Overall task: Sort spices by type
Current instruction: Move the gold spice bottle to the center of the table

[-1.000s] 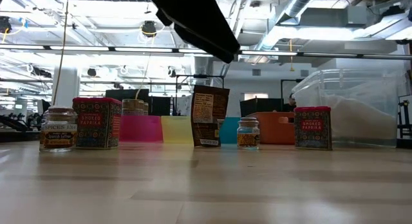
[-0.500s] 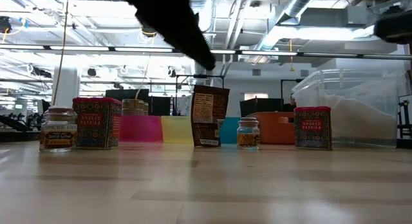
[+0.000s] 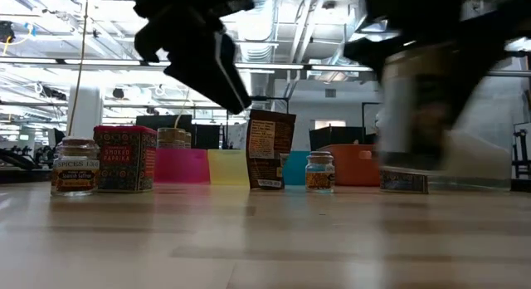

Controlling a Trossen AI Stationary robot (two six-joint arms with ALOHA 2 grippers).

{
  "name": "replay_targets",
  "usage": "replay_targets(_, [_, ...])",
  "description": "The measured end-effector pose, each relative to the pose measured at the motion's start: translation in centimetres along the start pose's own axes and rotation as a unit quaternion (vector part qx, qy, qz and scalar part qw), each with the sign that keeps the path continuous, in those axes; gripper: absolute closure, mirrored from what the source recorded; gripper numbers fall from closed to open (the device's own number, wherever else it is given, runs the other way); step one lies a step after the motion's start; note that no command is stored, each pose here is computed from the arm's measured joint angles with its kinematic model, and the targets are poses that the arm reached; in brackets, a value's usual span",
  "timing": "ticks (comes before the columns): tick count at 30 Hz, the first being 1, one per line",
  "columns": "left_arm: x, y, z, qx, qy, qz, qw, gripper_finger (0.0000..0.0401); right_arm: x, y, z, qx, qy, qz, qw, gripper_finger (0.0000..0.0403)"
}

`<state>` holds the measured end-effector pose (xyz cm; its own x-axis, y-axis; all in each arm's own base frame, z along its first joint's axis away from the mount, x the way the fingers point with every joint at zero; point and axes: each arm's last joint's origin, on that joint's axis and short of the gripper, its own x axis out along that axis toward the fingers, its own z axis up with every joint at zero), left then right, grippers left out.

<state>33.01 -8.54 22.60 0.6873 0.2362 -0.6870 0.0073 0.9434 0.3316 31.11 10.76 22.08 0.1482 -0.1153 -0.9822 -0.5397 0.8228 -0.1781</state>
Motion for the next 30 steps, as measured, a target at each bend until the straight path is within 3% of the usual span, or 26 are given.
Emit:
replay_targets(5, [-2.4,2.7,-2.0,-0.022,-0.032,0.013,0.999,0.0119,0.6,-4.5,-0.6,0.034,-0.031,-0.019,0.999,0.0098])
replay_targets(12, [-5.0,4.5,-4.6,-0.073,-0.067,0.016,0.995,0.012,1.4,-7.4,-1.1,0.055,-0.046,-0.033,0.997,0.0092])
replay_targets(21, [-3.8,5.6,-5.0,-0.07,-0.06,0.017,0.996,0.012,2.4,-8.4,-0.5,0.044,-0.071,-0.048,0.995,0.008])
replay_targets(30, [-3.0,8.4,-5.3,-0.103,-0.054,0.006,0.993,0.012,1.8,-10.4,-0.9,0.084,-0.089,-0.063,0.99,0.0008])
